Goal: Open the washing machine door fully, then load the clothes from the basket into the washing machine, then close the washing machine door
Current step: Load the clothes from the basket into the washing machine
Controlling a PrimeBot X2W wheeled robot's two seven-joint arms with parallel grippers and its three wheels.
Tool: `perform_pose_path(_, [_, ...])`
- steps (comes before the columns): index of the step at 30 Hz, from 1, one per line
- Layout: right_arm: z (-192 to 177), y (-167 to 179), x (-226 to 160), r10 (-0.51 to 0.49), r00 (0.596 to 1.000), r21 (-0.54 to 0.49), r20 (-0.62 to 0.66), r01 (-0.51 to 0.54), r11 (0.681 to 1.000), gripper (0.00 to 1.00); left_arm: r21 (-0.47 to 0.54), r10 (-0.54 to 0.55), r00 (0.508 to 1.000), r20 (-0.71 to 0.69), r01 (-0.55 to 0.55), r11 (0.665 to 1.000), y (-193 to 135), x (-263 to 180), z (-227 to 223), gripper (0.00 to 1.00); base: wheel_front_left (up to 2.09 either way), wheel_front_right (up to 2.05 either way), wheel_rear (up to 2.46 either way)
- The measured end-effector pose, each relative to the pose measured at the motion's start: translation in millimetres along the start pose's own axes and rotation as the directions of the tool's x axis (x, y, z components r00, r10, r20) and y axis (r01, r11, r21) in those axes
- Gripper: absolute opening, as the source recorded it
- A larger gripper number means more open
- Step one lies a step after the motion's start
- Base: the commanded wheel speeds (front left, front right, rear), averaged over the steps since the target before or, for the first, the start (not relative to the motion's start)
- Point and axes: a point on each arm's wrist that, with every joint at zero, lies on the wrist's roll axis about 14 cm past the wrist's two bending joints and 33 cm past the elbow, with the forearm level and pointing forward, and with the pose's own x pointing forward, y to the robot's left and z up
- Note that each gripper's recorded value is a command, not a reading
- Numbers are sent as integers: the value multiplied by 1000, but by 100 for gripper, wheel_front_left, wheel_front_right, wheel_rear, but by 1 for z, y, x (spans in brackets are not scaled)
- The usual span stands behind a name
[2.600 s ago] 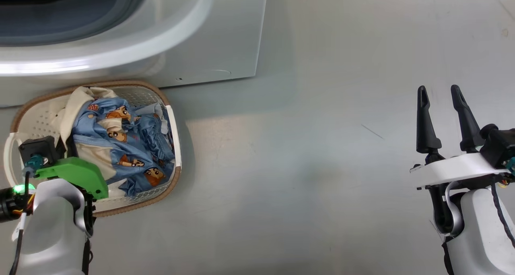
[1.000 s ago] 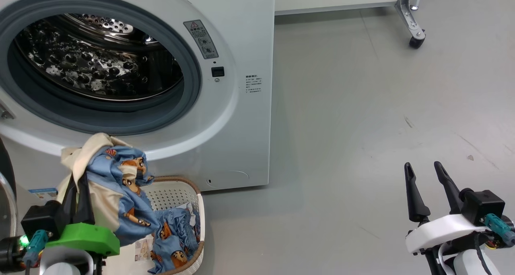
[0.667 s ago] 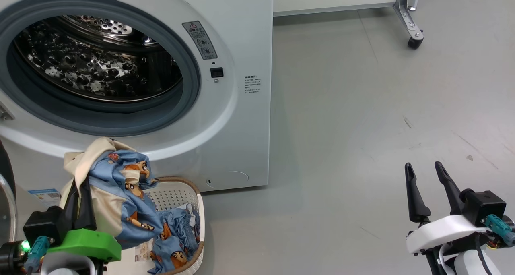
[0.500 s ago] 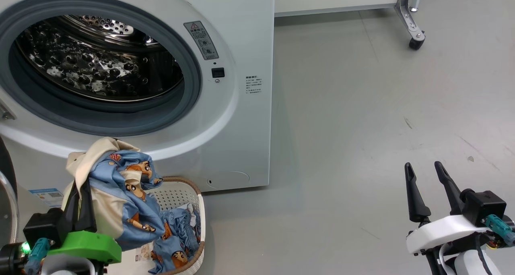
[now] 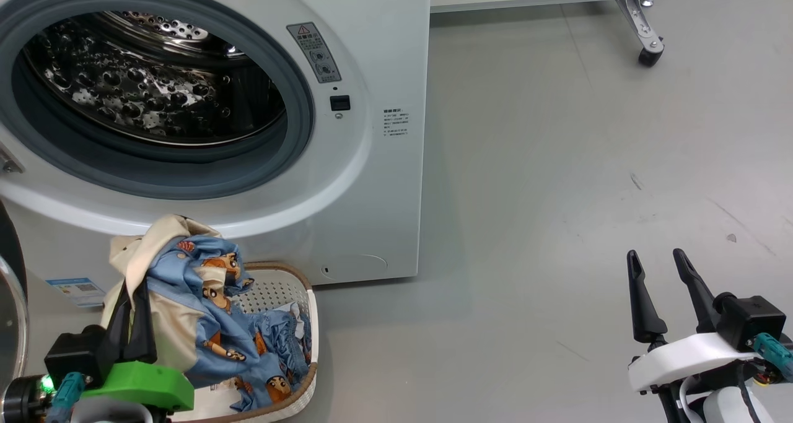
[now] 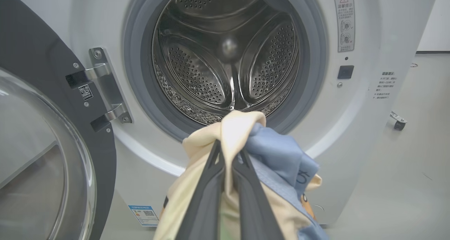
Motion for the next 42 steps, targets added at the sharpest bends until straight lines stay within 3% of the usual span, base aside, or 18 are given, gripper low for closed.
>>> perform_pose_path(16, [-23, -1, 12, -4, 998, 19, -65, 5, 1000, 100, -9, 8, 999, -38, -8, 1000, 1, 19, -16, 0, 0, 0, 0])
perform_pose_path(31, [-45, -3, 44, -2, 994, 38, -109, 6, 999, 100, -62, 18, 1000, 14, -17, 998, -3, 89, -16, 0, 0, 0, 0])
perform_pose_path(42, [-63, -19, 51, -48, 988, 34, -149, 54, 998, 100, -22, -12, 998, 66, 14, 1000, -5, 145, -12, 0, 0, 0, 0])
